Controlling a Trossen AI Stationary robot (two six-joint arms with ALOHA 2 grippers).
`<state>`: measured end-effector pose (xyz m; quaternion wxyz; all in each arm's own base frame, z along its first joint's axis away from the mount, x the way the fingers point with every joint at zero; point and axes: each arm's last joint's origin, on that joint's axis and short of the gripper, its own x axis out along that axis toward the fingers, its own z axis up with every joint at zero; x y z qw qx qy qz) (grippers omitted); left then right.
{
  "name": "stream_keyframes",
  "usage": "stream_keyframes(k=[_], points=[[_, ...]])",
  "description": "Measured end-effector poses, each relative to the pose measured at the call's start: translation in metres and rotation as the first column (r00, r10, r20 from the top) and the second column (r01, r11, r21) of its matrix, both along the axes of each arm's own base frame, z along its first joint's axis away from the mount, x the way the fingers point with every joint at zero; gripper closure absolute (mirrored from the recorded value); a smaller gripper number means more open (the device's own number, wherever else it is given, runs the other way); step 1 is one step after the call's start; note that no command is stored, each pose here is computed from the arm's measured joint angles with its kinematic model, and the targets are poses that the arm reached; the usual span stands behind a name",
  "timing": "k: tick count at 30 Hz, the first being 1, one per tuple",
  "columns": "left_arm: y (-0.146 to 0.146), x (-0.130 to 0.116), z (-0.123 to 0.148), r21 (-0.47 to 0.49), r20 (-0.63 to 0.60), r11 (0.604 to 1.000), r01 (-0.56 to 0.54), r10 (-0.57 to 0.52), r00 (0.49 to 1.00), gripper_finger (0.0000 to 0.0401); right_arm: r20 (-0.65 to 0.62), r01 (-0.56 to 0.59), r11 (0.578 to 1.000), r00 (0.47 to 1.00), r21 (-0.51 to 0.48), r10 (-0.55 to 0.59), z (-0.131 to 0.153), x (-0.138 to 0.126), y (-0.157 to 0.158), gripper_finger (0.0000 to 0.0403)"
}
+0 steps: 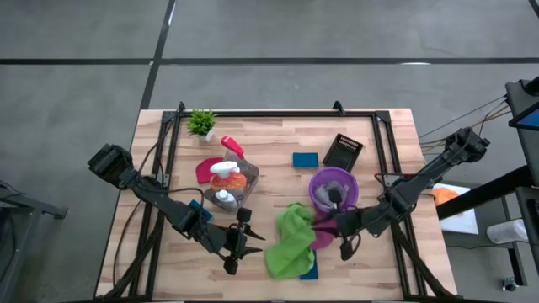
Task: Pick & Place Kitchen Items
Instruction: Put the green microfiber cloth into the purple bucket
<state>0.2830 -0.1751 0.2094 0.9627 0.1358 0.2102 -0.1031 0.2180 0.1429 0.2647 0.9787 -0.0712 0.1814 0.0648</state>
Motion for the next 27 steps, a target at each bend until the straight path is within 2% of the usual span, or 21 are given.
stream_keyframes(k=[2, 4, 9, 13, 16, 19, 23, 27], points=[[0.000, 0.000, 0.000, 0.000, 0.000, 1.000, 0.000, 0.000, 1.000, 0.0254, -0.028, -0.031, 0.999, 0.999, 0.037, 0.032, -0.004, 0.002, 0.003, 0.0372], [0.000, 0.000, 0.000, 0.000, 0.000, 1.000, 0.000, 0.000, 1.000, 0.0254, -0.065, -0.013, 0.997, 0.998, 0.071, 0.018, -0.009, 0.005, 0.004, 0.0353], [0.000, 0.000, 0.000, 0.000, 0.000, 1.000, 0.000, 0.000, 1.000, 0.0254, -0.232, 0.040, 0.999, 0.972, 0.025, -0.034, -0.025, 0.014, 0.009, 0.0258], [0.000, 0.000, 0.000, 0.000, 0.000, 1.000, 0.000, 0.000, 1.000, 0.0254, -0.342, 0.005, 1.000, 0.940, -0.015, -0.010, -0.032, 0.029, 0.021, 0.0184], [0.000, 0.000, 0.000, 0.001, 0.001, 1.000, 0.001, -0.001, 1.000, 0.0254, -0.447, -0.011, 0.997, 0.894, -0.077, -0.025, -0.042, 0.042, 0.029, 0.0147], [0.000, 0.000, 0.000, 0.003, 0.001, 1.000, 0.001, -0.001, 1.000, 0.0254, -0.529, -0.013, 0.990, 0.846, -0.144, -0.065, -0.053, 0.057, 0.035, 0.0129], [0.000, 0.000, 0.000, 0.003, 0.001, 1.000, 0.001, -0.001, 1.000, 0.0254, -0.629, -0.044, 0.974, 0.770, -0.224, -0.110, -0.070, 0.072, 0.040, 0.0127], [0.000, 0.000, 0.000, 0.003, 0.001, 1.000, 0.001, -0.001, 1.000, 0.0254, -0.718, -0.090, 0.963, 0.685, -0.252, -0.124, -0.084, 0.082, 0.043, 0.0127]])
